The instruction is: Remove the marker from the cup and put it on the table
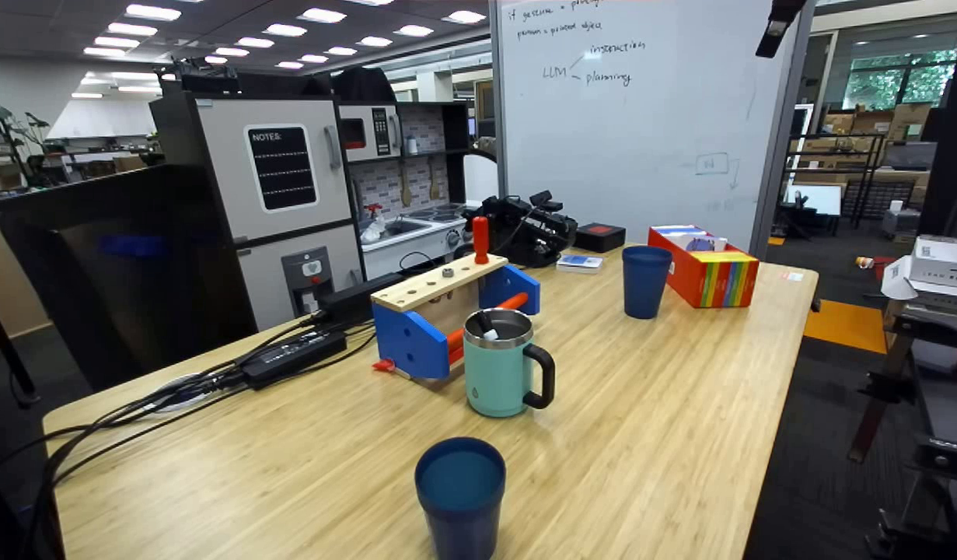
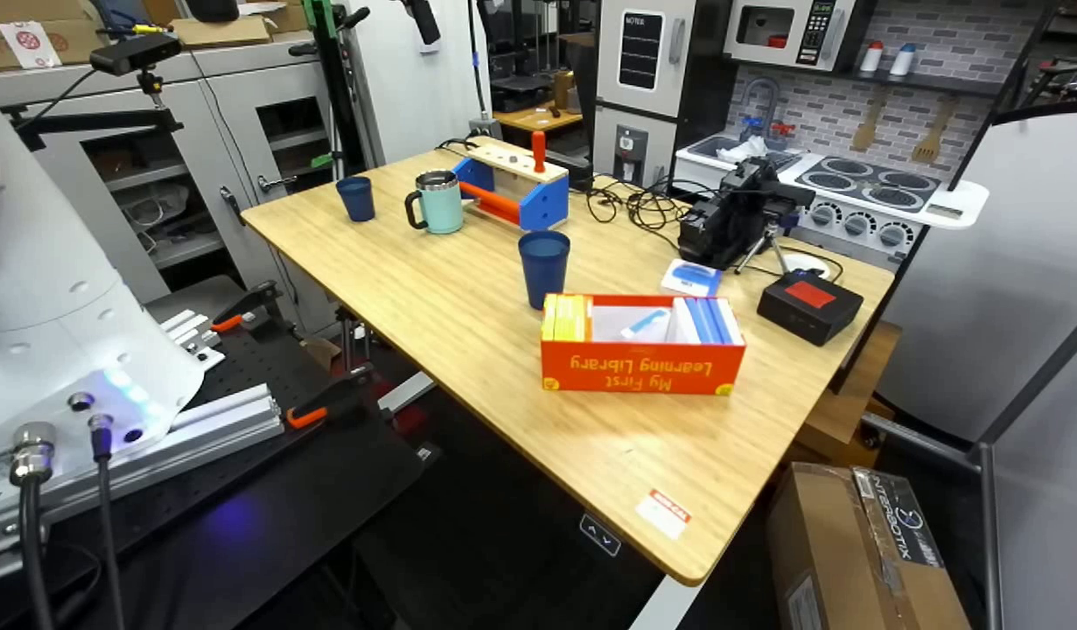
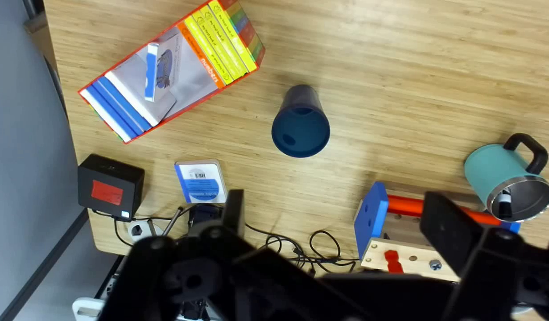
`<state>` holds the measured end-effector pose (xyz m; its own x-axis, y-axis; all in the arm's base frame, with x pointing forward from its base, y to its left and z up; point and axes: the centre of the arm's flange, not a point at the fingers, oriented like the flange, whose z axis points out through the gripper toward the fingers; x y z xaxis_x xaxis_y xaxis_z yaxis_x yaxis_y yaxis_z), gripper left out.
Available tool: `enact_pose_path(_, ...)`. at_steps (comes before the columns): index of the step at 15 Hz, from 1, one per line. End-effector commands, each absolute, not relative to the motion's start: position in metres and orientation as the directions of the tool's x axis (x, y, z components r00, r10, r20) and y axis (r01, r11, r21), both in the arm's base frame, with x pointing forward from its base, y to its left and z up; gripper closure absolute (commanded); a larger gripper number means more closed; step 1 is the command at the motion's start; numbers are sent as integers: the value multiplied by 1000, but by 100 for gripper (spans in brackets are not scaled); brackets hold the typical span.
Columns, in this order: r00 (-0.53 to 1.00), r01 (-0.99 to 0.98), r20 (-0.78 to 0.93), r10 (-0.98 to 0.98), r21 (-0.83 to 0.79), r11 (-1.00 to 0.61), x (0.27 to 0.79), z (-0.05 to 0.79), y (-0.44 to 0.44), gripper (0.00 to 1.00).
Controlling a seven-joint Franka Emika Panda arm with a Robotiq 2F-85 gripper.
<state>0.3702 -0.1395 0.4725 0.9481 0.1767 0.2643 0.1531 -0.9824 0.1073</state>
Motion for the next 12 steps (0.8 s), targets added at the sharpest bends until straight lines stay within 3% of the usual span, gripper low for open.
enact_pose_path(1,948,153,264,177,107,-982,370,473,-140,0)
enact_pose_path(12,953,160,244,182,104,-982,385,476,-131,0)
